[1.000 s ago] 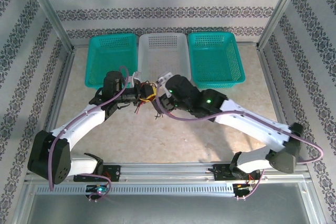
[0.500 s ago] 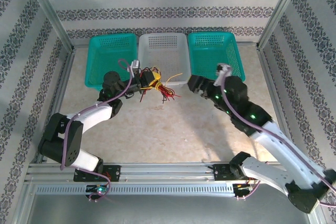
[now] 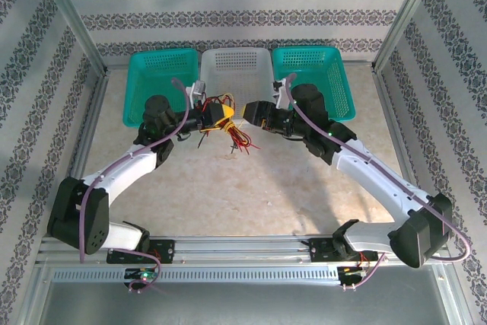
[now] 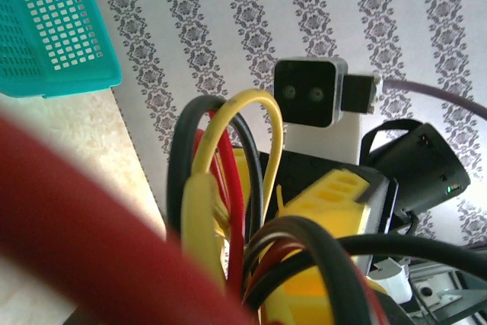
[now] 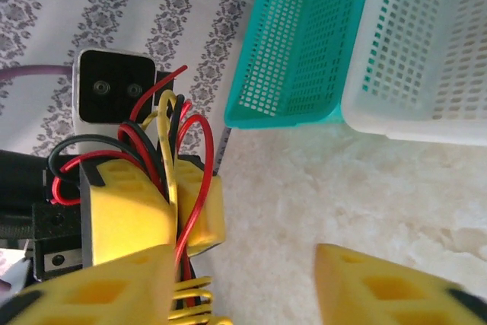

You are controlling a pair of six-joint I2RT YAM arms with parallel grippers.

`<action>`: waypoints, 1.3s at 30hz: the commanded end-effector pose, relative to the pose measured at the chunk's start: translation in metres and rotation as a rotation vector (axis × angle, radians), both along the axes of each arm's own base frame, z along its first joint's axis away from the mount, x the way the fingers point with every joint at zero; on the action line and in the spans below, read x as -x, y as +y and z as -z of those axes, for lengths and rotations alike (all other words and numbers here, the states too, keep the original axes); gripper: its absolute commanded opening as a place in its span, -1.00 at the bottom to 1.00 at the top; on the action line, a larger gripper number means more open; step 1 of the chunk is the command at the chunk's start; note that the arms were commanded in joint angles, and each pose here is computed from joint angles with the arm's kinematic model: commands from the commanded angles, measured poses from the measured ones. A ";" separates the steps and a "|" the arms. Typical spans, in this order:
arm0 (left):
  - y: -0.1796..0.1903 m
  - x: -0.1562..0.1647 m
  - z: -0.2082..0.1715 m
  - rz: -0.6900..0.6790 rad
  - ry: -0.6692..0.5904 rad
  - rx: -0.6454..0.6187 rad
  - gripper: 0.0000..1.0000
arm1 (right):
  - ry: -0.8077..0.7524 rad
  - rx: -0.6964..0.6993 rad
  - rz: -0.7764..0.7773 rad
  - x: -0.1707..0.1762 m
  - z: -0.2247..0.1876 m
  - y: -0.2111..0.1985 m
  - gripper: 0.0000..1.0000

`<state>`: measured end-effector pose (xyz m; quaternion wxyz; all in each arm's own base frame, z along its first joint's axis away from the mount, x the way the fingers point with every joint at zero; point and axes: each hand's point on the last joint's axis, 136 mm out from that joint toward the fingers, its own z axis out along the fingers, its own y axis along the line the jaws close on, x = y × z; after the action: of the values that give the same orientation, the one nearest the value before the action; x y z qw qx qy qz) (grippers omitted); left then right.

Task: Untangle the cables

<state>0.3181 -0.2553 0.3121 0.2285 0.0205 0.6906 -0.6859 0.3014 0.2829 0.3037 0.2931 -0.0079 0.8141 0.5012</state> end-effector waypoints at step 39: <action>0.048 -0.020 -0.190 -0.233 -0.367 0.547 -1.00 | -0.016 -0.376 0.130 -0.021 0.010 -0.004 -1.00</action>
<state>0.3530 -0.2445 0.4140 0.3065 -0.0190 0.5673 -0.7641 0.3212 0.2825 0.3044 0.3034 0.0482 0.7209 0.6212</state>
